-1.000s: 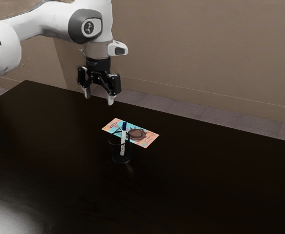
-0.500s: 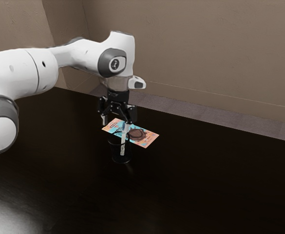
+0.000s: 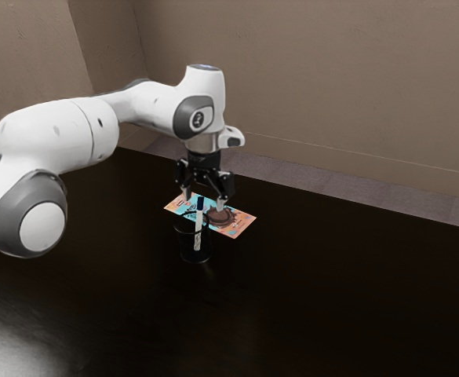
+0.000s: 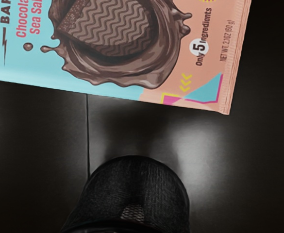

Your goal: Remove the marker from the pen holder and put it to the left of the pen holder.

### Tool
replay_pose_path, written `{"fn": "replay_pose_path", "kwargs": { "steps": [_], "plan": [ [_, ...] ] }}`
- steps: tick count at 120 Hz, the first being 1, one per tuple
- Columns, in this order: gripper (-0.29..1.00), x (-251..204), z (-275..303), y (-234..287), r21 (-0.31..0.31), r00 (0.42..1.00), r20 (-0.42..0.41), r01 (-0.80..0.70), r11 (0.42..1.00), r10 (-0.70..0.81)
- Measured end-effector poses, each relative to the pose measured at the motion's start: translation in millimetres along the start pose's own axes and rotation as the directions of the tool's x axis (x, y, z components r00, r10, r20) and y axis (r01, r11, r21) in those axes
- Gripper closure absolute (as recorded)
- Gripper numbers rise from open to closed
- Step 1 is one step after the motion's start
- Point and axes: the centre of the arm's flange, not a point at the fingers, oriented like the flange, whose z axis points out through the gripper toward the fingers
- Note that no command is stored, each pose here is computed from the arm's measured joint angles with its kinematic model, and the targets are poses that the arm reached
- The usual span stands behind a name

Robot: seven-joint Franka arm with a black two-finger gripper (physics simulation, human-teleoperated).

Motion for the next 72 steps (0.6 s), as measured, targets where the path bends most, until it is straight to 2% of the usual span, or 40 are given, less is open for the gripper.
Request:
{"fn": "replay_pose_path", "kwargs": {
  "steps": [27,72],
  "plan": [
    [0.04,2,10,3,-0.018,1.000,0.016,-0.004,1.000,0.004],
    [0.45,-2,1,-5,-0.013,0.999,0.034,0.001,1.000,-0.001]
  ]
}}
